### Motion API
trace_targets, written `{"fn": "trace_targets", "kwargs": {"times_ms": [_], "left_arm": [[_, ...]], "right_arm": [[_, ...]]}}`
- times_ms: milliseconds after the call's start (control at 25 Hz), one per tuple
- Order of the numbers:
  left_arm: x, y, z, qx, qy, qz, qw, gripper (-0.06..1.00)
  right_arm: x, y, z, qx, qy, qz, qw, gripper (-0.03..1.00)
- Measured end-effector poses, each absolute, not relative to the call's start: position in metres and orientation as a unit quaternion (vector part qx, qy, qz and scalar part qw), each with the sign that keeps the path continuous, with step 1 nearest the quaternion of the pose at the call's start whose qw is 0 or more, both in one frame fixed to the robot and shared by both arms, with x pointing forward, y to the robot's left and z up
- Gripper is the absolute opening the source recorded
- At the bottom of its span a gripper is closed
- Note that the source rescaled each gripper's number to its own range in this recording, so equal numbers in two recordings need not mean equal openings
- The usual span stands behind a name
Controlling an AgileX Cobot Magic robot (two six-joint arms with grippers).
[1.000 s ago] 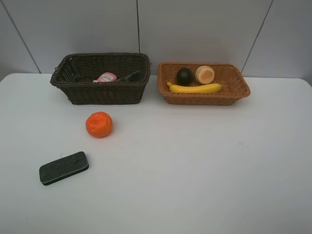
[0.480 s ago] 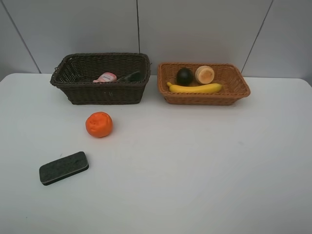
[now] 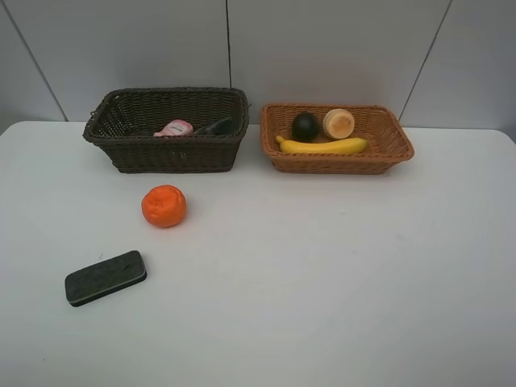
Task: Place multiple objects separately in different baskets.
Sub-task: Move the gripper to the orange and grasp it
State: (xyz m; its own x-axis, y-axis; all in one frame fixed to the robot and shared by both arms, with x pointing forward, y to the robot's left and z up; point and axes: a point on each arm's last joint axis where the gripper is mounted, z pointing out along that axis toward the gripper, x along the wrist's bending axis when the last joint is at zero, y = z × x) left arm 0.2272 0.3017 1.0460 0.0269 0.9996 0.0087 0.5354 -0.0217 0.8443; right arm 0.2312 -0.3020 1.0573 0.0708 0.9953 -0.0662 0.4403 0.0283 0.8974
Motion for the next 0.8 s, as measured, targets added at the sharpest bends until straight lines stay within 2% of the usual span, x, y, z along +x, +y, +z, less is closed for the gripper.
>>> {"fn": "trace_targets", "kwargs": {"times_ms": [200, 360, 520, 800], "left_arm": [[0.228, 0.302, 1.047, 0.629, 0.611, 0.338, 0.343, 1.00], [0.241, 0.300, 1.065, 0.630, 0.615, 0.327, 0.345, 1.00], [0.272, 0.294, 1.094, 0.666, 0.605, 0.291, 0.324, 1.00], [0.354, 0.283, 1.135, 0.767, 0.526, 0.231, 0.284, 1.00]], "right_arm": [[0.231, -0.302, 1.057, 0.608, 0.590, 0.341, 0.407, 0.98], [0.231, -0.302, 1.057, 0.608, 0.590, 0.341, 0.407, 0.98], [0.231, -0.302, 1.057, 0.608, 0.590, 0.341, 0.407, 0.98], [0.231, -0.302, 1.057, 0.608, 0.590, 0.341, 0.407, 0.98]]}}
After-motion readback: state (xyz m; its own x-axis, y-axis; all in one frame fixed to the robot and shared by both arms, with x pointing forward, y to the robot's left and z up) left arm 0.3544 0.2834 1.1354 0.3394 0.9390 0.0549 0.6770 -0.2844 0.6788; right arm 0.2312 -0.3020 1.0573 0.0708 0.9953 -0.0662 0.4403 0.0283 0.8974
